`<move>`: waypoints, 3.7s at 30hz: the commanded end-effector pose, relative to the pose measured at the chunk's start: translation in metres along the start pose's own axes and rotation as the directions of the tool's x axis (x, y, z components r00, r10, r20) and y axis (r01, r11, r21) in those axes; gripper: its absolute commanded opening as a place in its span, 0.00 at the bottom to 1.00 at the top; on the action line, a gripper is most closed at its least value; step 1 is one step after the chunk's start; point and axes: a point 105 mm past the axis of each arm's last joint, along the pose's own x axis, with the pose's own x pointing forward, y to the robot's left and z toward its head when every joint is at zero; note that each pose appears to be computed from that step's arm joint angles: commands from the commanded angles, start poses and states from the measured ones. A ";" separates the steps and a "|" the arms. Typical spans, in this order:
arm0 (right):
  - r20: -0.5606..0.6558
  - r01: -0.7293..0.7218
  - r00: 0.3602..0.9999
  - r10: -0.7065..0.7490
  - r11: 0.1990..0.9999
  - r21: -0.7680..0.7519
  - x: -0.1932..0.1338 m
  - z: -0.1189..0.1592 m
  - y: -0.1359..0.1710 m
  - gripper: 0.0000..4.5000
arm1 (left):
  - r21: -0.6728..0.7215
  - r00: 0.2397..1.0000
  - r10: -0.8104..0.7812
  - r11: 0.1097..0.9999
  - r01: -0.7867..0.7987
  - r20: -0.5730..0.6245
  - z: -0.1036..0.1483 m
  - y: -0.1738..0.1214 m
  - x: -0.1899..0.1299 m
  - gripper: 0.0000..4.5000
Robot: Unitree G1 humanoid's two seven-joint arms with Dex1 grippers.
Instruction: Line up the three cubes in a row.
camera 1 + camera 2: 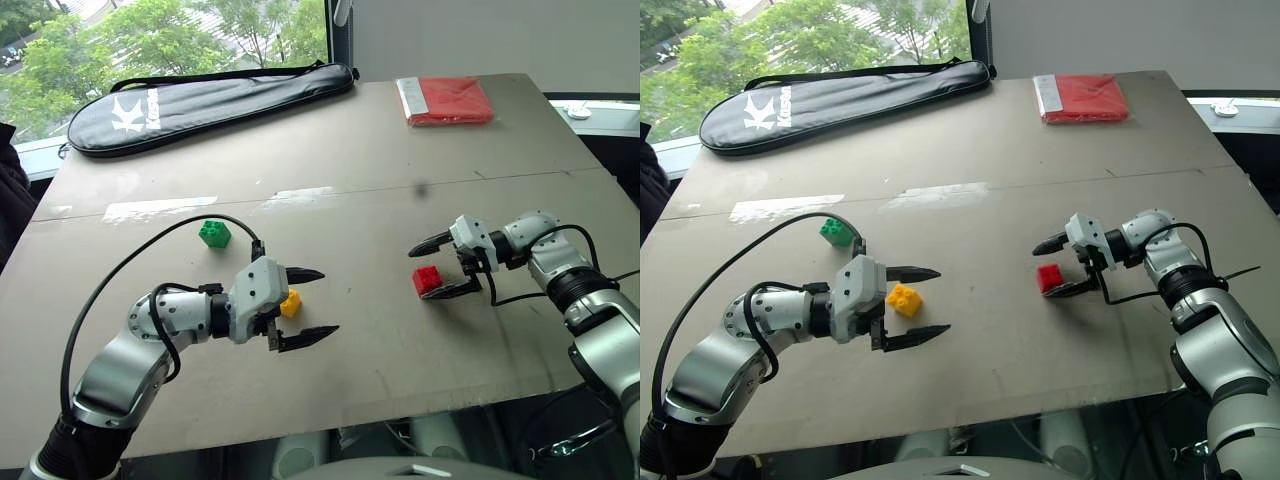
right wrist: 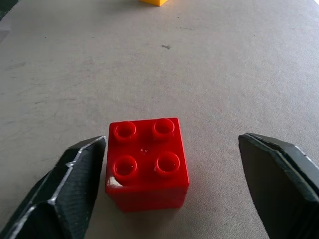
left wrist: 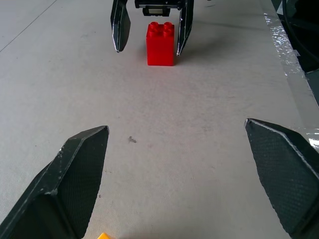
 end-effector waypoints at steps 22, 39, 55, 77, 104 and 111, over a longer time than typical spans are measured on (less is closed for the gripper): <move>0.423 0.270 0.874 -0.240 0.963 -0.013 -0.043 0.080 0.002 0.98 | -0.133 0.514 0.854 0.501 -0.855 -0.084 -0.059 0.093 -0.113 1.00; 0.423 0.389 0.824 -0.377 0.919 0.059 -0.062 0.073 0.015 0.98 | -0.128 0.472 0.871 0.457 -0.880 -0.136 -0.098 0.144 -0.102 1.00; 0.409 0.442 0.806 -0.427 0.895 0.063 -0.070 0.075 0.022 1.00 | -0.183 0.602 0.794 0.581 -0.793 -0.087 -0.088 0.154 -0.057 0.30; 0.348 0.562 0.737 -0.579 0.811 0.161 -0.088 0.056 0.065 1.00 | 0.131 0.942 -0.279 0.957 0.257 0.186 0.020 0.059 0.112 0.30; 0.287 0.540 0.763 -0.579 0.816 0.208 -0.088 0.038 0.087 1.00 | 0.047 0.972 -0.233 0.972 0.231 0.020 -0.020 0.038 0.135 0.30; 0.285 0.543 0.763 -0.580 0.815 0.204 -0.088 0.038 0.088 1.00 | 0.023 0.965 -0.261 0.965 0.261 0.005 -0.025 0.033 0.133 0.30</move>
